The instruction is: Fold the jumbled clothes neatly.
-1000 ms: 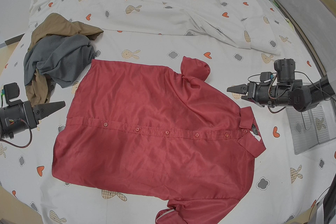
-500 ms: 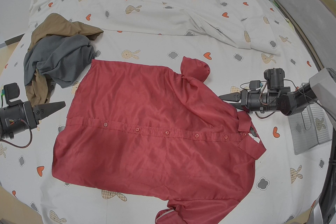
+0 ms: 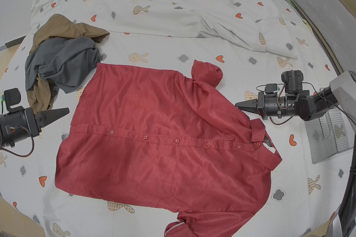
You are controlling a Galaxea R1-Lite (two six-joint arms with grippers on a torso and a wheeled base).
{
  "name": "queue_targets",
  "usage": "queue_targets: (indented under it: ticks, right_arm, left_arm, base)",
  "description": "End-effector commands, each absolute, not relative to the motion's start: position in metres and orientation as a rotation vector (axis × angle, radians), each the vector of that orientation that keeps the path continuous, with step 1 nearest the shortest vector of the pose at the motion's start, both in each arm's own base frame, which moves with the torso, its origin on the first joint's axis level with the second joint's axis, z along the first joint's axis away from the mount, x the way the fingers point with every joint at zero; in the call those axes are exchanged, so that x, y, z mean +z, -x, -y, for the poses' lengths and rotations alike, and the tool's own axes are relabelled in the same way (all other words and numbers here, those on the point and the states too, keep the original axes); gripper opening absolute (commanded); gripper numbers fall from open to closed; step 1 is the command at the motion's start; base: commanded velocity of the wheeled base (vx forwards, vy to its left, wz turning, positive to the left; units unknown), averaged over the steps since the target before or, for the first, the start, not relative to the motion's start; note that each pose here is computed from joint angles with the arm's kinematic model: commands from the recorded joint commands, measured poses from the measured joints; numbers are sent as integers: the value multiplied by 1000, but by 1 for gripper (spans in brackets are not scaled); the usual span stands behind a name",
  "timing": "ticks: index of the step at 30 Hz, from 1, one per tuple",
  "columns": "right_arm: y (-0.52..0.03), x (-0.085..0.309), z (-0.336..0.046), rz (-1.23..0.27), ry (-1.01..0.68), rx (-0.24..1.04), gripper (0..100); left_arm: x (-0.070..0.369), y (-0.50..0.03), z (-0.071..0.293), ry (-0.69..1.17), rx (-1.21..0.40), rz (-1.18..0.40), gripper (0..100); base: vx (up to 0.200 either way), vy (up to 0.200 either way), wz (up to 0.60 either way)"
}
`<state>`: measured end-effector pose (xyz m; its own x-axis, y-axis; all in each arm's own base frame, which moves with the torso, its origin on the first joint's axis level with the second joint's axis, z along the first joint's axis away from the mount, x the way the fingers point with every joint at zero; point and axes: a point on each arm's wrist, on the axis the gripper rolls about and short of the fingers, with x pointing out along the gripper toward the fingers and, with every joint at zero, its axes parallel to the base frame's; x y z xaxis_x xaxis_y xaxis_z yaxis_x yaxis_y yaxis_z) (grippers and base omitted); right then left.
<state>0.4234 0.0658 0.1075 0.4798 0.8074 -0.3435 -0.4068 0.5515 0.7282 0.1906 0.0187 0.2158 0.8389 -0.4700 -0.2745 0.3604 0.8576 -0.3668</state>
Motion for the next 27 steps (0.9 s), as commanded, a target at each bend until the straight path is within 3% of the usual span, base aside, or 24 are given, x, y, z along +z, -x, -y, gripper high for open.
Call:
queue_targets:
  ticks: [1, 16, 17, 27]
  right_arm:
    - [-424, 107, -66, -738, -618, 802, 0]
    - [-424, 108, -69, -774, -668, 784, 0]
    - [-425, 108, -69, -771, -667, 783, 100]
    - [-430, 89, -74, -795, -650, 793, 100]
  left_arm:
    - [216, -191, -18, 310, -448, -368, 100]
    - [214, -191, -18, 311, -451, -373, 100]
    - [215, -191, -18, 310, -451, -372, 100]
    - [214, -192, -17, 311, -455, -375, 100]
  base:
    - [0, 0, 0]
    - [0, 0, 0]
    - [0, 0, 0]
    - [0, 0, 0]
